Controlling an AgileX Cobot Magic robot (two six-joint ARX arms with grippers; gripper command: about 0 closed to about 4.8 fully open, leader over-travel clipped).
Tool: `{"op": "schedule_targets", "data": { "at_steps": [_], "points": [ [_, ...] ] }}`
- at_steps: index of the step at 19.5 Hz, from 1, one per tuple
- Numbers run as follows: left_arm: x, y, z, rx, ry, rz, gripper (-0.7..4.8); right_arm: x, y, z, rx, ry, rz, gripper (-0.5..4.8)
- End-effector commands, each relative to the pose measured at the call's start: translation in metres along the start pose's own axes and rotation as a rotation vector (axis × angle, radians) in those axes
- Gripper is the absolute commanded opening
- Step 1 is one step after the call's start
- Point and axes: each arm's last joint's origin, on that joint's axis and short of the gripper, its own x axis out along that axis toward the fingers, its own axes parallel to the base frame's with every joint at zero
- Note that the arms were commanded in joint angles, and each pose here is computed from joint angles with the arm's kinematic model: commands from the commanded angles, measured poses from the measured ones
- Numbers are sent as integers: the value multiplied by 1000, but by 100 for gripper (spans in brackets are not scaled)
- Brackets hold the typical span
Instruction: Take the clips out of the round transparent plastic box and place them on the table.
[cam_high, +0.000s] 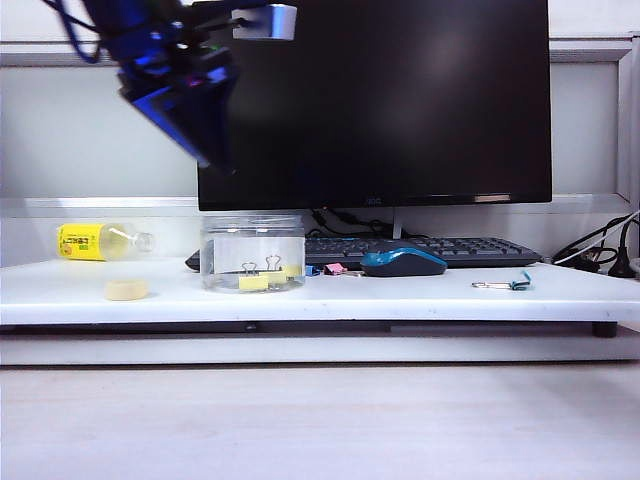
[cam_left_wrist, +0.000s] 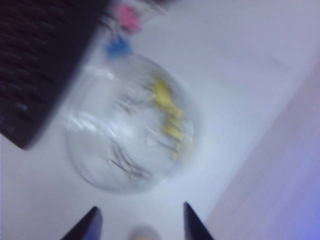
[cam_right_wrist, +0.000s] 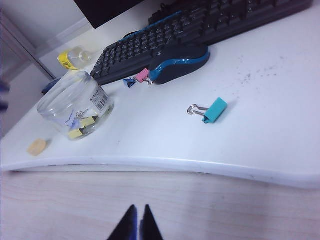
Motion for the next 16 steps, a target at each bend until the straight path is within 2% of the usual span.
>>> {"op": "schedule_targets", "data": {
  "at_steps": [1,3,6,10,11,13,16],
  "points": [
    [6,12,15,-19,-49,-54,218,0,0,0,-11,0,3,22],
    [13,18,22,-31,-73,-96,218,0,0,0,-15,-2,-2,22],
    [25,27,29,-40,-54,-90,218,0,0,0,-14,-1,-2,22],
    [52,39,29,-70,67,-120,218,0,0,0,-14,-1,-2,22],
    [60,40,30,-98,105,-118,218,0,0,0,-13,2,-3,22],
    [69,42,32,-132,131,-124,218,0,0,-1,-12,5,-4,22],
    [75,42,32,-137,144,-132,218,0,0,-1,-12,5,-5,22]
  ]
}}
